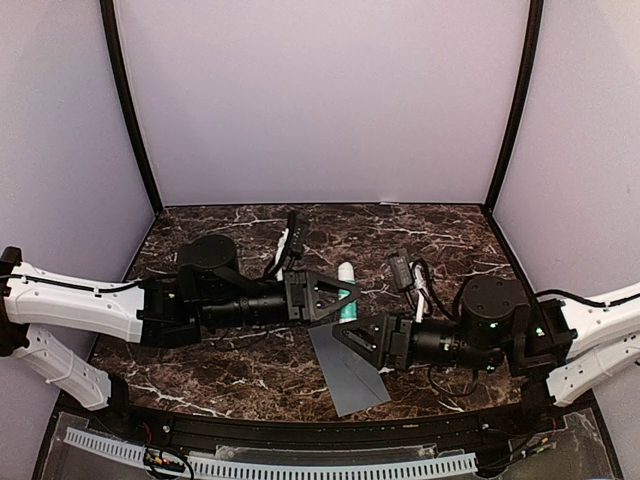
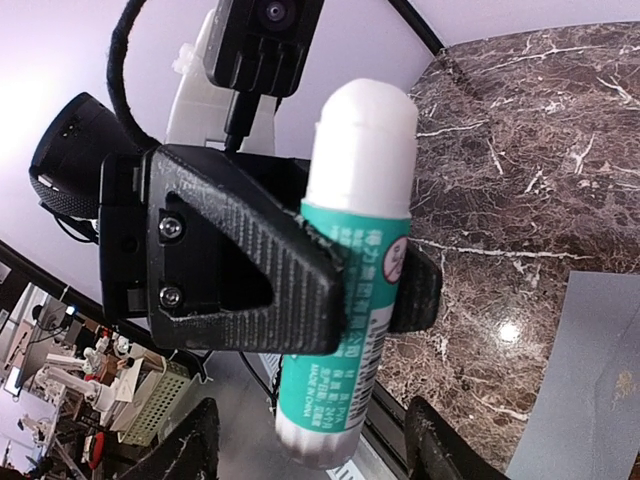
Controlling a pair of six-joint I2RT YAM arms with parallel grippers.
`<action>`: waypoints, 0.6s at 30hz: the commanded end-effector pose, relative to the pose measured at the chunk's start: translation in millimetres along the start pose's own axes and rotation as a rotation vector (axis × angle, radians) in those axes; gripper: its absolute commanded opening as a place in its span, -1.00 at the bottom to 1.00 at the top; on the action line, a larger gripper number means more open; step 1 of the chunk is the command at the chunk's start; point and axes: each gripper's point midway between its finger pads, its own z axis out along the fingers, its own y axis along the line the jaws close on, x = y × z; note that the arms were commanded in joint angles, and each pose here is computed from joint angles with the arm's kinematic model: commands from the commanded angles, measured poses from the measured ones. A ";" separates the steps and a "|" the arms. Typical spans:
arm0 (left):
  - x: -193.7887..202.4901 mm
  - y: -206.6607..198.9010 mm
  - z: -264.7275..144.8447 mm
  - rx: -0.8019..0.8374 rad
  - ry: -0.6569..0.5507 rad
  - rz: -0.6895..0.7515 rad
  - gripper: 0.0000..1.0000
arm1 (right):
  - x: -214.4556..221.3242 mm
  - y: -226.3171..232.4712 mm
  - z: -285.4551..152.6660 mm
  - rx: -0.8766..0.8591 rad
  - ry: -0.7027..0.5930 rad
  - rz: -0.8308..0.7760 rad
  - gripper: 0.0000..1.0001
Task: Place the letter into the envelope and seal it
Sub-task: Screw the solid glue.
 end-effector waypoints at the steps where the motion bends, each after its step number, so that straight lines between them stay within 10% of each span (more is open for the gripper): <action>1: -14.6 -0.3 -8.9 -0.030 -0.080 0.011 -1.00 | -10.6 4.1 6.6 0.039 -0.016 -0.018 0.15; 18: -17.3 20.8 -14.6 -0.130 -0.116 -0.009 -1.00 | -11.3 -22.9 17.4 0.244 -0.022 0.011 -0.22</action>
